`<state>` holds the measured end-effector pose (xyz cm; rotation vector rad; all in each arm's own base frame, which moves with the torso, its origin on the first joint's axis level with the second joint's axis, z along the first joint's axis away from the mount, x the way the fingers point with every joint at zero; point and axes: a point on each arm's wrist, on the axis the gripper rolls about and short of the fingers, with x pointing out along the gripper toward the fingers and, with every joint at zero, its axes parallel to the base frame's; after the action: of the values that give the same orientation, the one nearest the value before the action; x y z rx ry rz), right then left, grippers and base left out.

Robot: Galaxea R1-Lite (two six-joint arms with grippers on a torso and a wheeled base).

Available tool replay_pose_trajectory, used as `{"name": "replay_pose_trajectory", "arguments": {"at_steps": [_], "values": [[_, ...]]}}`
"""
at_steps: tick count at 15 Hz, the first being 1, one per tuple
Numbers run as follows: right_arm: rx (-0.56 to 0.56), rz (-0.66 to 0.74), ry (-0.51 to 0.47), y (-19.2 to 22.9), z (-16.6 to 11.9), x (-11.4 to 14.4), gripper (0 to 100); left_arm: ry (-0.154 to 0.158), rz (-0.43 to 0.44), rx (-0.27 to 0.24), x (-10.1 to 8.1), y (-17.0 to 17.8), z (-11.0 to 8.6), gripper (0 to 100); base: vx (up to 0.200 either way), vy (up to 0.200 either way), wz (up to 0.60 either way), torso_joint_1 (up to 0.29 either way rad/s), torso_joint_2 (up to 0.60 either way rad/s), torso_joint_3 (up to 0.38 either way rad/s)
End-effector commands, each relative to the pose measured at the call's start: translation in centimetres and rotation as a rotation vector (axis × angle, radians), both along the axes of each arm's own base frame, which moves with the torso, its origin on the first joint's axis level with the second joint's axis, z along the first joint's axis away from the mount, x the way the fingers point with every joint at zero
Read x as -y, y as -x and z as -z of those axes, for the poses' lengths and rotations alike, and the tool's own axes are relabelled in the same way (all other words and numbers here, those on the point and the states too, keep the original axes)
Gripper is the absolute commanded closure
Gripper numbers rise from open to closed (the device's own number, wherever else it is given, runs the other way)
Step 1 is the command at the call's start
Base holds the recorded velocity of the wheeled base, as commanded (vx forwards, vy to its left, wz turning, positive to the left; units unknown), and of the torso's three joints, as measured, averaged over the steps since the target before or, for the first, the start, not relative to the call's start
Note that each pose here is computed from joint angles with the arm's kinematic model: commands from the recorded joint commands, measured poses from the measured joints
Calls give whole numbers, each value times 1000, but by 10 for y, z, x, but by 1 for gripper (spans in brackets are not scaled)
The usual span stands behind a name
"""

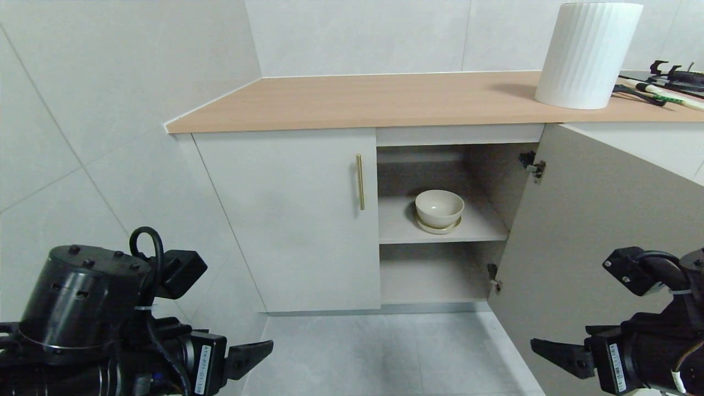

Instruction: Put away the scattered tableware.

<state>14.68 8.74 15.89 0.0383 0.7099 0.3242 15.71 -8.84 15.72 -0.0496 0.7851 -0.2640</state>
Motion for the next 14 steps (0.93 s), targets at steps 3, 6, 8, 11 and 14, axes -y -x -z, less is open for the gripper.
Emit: {"name": "replay_pose_trajectory", "arguments": {"at_steps": [3, 6, 8, 11, 14], "values": [[1, 2, 1, 0, 0, 0, 0, -1, 1, -1, 0, 0, 0, 0, 0, 0, 0, 0, 0, 0], [3, 2, -1, 0, -1, 0, 0, -1, 1, -1, 0, 0, 1, 0, 0, 0, 0, 0, 0, 0], [4, 1, 0, 0, -1, 0, 0, -1, 0, 0, 0, 0, 0, 0, 0, 0, 0, 0, 0, 0], [6, -1, 4, 3, 0, 2, 0, -8, 7, 0, 0, 1, 1, 0, 0, -67, 0, 1, 1, 2], [-18, -37, 70, 13, -1, 8, 0, -39, 10, 8, -1, 1, 2, 0, 0, -200, 0, -1, 1, 5]]}}
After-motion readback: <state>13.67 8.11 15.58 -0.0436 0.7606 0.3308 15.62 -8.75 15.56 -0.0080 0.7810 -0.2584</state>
